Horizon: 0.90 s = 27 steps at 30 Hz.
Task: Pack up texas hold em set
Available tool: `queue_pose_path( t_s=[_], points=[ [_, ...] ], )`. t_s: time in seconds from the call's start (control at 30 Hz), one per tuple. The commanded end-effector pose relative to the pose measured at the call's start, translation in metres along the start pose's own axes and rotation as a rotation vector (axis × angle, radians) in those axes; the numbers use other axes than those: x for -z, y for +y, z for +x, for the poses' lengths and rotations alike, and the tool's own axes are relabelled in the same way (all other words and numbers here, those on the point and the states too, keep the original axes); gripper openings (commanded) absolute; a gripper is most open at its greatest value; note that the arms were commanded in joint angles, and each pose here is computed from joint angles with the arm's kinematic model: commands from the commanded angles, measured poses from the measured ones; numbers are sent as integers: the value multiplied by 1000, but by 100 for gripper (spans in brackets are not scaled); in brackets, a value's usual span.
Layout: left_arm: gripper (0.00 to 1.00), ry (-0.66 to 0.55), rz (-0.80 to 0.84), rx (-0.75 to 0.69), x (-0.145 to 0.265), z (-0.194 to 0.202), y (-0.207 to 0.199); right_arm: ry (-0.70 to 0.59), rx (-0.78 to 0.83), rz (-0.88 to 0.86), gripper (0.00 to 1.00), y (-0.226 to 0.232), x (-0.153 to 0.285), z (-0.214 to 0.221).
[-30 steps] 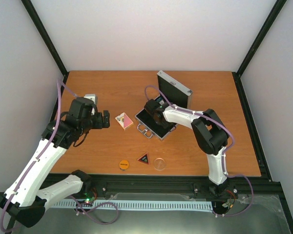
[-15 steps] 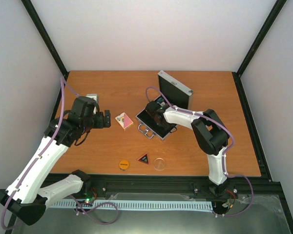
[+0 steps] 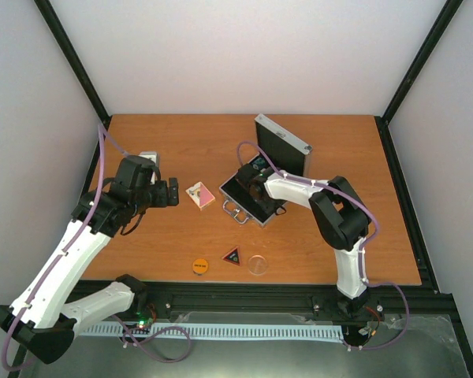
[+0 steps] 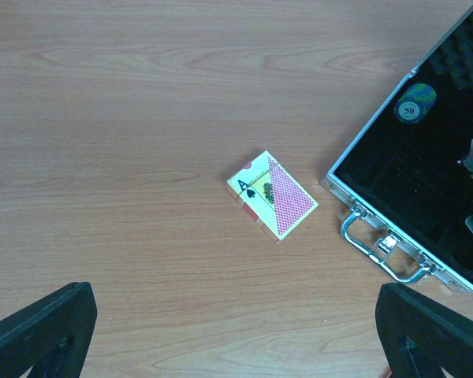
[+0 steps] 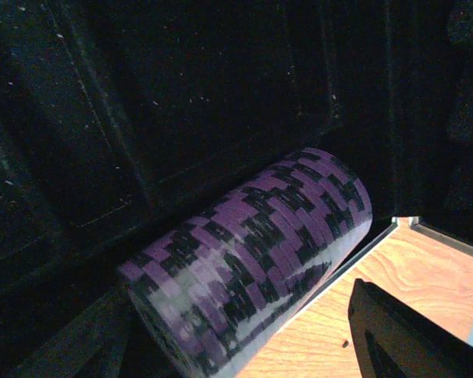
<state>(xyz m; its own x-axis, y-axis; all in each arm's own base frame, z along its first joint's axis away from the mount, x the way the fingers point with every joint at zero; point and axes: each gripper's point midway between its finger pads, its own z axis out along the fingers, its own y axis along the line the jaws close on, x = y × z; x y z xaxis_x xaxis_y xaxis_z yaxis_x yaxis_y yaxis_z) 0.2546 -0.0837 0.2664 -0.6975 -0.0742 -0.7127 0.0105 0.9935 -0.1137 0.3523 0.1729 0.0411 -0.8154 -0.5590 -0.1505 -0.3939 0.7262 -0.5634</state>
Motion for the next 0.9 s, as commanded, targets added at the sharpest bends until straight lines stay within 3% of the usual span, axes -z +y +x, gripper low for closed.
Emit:
queue_pose_path(
  t_s=[0.0,0.47,0.7,0.87],
  points=[
    [100,-49,14,10,7,-16,-3,-41,-44,-26,78,-12,18,-11],
    [100,-47,20,13,4,-16,-5,-68,-69,-165,83,-8,50,-27],
    [100,-46,18,12,4,-16,-4,-78,-88,-354,66,17,68,-31],
    [100,-43,15,15,2,-15,-4,-58,-88,-408,65,27,68,-23]
  ],
)
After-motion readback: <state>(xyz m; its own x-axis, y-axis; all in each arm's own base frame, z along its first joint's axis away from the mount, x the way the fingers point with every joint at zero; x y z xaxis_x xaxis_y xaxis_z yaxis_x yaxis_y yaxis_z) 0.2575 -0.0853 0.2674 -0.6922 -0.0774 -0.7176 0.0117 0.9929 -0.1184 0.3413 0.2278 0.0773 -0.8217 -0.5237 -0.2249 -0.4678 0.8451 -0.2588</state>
